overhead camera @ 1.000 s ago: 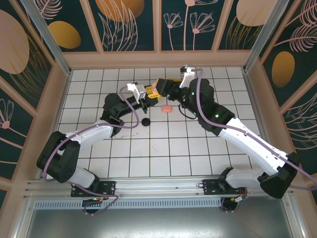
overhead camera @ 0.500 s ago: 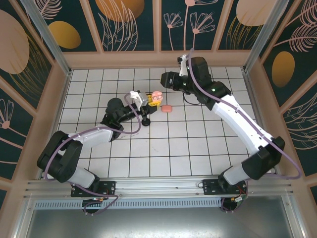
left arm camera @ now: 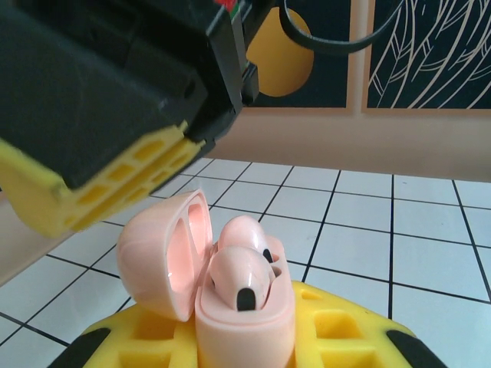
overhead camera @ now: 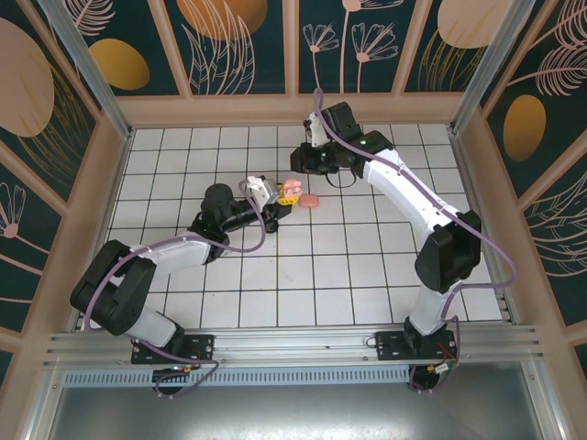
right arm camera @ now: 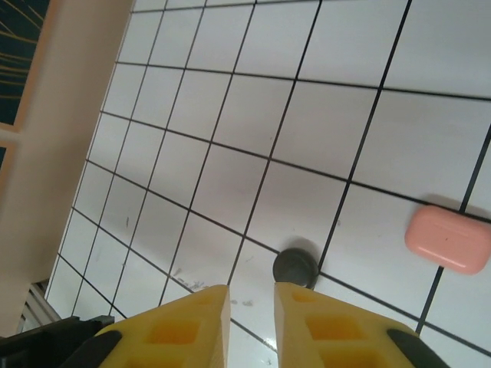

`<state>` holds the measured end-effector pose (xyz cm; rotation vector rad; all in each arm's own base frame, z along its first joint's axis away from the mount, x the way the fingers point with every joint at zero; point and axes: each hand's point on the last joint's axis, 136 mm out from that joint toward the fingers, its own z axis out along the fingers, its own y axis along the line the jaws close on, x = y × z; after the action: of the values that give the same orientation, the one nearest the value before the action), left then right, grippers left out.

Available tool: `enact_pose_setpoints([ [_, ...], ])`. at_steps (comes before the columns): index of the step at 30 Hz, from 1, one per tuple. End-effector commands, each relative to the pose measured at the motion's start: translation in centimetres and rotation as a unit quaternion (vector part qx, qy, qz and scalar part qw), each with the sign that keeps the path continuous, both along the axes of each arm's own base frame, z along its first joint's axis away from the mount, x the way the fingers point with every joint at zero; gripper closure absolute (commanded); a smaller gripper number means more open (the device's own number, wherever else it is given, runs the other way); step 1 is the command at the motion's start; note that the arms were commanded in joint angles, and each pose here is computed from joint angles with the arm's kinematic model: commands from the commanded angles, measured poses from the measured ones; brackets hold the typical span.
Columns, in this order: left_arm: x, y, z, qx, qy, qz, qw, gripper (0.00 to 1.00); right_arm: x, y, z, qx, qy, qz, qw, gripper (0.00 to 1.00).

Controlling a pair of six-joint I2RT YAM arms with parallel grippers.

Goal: Insert the wireless bluetooth earbuds into the charging case

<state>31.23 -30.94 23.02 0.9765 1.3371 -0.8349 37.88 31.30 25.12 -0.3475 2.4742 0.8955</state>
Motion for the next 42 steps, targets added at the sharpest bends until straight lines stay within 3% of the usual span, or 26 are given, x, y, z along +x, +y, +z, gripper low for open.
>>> enact_pose_setpoints([
  [1, -0.1, -0.2, -0.1, 0.005, -0.006, -0.003, 1.0, 1.0, -1.6, 0.7, 1.2, 0.007, 0.001, 0.034, 0.999, 0.79],
  [7, 0.5, -0.5, 0.3, -0.001, -0.003, -0.002, 1.0, 1.0, -6.3, 1.2, -1.1, -0.032, 0.021, 0.07, 0.997, 0.82],
  [11, 0.8, -0.7, 0.7, -0.008, -0.001, -0.001, 1.0, 1.0, -8.7, -0.4, -1.7, -0.032, 0.027, 0.055, 0.998, 0.84],
  [15, 0.8, -0.9, 0.7, -0.019, 0.011, -0.007, 1.0, 1.0, -7.1, -5.1, 0.4, -0.02, -0.01, -0.057, 0.998, 0.83],
  [19, 0.9, -0.9, 0.2, -0.027, 0.037, -0.005, 0.999, 1.0, -5.1, -10.5, 2.2, 0.044, -0.042, -0.186, 0.981, 0.82],
  [22, 1.2, -0.7, -0.5, -0.027, 0.068, 0.007, 0.997, 1.0, -5.2, -12.3, 0.8, 0.066, -0.037, -0.227, 0.971, 0.8],
  [27, 1.9, -0.7, -1.9, -0.031, 0.146, 0.025, 0.989, 1.0, -6.1, -13.5, -3.8, 0.047, -0.02, -0.251, 0.967, 0.77],
  [31, 3.0, -0.8, -3.8, -0.037, 0.239, 0.052, 0.969, 1.0, -6.9, -14.4, -6.7, 0.04, -0.009, -0.27, 0.962, 0.76],
  [36, 4.7, -1.5, -8.2, -0.026, 0.379, 0.094, 0.92, 1.0, -7.9, -15.0, -9.3, 0.032, 0.005, -0.277, 0.96, 0.75],
  [42, 4.9, -2.9, -10.9, -0.032, 0.457, 0.107, 0.882, 1.0, -8.6, -15.4, -10.6, 0.023, 0.013, -0.278, 0.96, 0.75],
])
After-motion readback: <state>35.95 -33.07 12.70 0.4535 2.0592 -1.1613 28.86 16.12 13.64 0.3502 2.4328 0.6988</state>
